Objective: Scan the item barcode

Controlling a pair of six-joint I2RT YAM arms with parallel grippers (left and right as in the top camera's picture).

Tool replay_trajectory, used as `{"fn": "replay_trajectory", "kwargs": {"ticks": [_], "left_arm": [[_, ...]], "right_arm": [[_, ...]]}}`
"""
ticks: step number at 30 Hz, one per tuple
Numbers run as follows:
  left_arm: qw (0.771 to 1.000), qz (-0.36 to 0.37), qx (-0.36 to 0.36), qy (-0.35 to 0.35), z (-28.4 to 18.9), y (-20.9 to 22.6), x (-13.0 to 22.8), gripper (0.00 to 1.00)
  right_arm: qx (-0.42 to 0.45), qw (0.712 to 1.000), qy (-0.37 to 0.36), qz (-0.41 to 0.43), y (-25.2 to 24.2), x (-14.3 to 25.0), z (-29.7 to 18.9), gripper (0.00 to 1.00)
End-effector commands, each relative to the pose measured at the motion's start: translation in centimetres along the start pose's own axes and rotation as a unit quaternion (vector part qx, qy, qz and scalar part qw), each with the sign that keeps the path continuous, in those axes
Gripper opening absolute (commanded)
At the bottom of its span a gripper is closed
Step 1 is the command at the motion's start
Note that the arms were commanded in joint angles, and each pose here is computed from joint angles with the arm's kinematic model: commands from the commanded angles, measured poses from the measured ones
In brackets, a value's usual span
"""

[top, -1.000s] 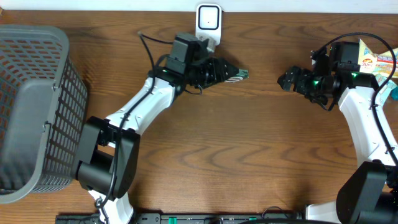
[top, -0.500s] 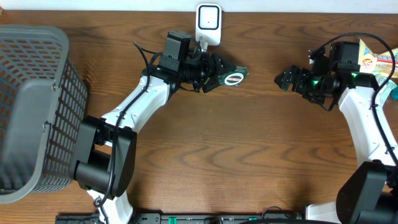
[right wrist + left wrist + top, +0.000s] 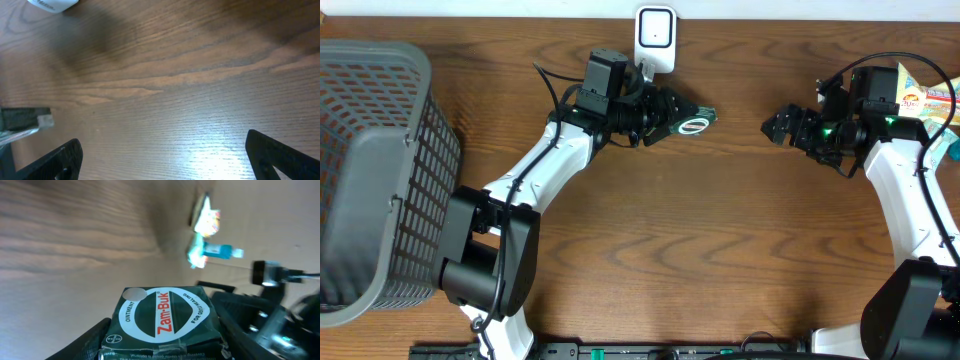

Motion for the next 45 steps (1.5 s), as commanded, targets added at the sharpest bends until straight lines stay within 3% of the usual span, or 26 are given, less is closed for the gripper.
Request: {"fn": "replay_trajectory", "kwargs": {"ticks": [1, 9, 15, 20, 30, 35, 45], "left_arm": [[0.995, 0.076, -0.045, -0.036, 0.0, 0.8, -0.5, 0.56], [0.968, 0.166, -0.178, -0.056, 0.6, 3.6, 0.3, 0.56], [0.919, 0.28, -0.273, -0.057, 1.2, 4.6, 1.1, 0.56], [0.887, 0.328, -0.319, -0.061, 1.7, 4.7, 1.7, 0.56], [0.896, 0.3, -0.32, -0.068, 1.8, 4.7, 1.9, 0.56], [0.906, 0.291, -0.305, -0.034, 2.0, 4.9, 3.0, 0.56], [0.902, 0.261, -0.344, 0.018, 1.1, 6.8, 4.8, 0.56]], "right_arm": [[-0.005, 1.0, 0.01, 0.006, 0.0, 0.3, 0.6, 0.99], [-0.007, 1.0, 0.004, 0.003, 0.1, 0.0, 0.6, 0.99], [-0.009, 1.0, -0.002, 0.0, 0.2, -0.2, 0.6, 0.99], [-0.009, 1.0, -0.002, 0.0, 0.2, -0.2, 0.6, 0.99], [-0.009, 1.0, -0.002, 0.0, 0.1, -0.2, 0.6, 0.99], [-0.009, 1.0, -0.002, 0.0, 0.1, -0.2, 0.6, 0.99], [-0.009, 1.0, -0.002, 0.0, 0.2, -0.2, 0.6, 0.99]]}}
Point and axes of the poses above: each gripper's point midway between its finger pads, its own z axis out along the fingers, its own y axis along the line the jaws close on, x = y × z, the point moved 5 cm from there along -z, back along the fingers, and after that the axes turned 2 degrees about z, right-handed, at the moved point
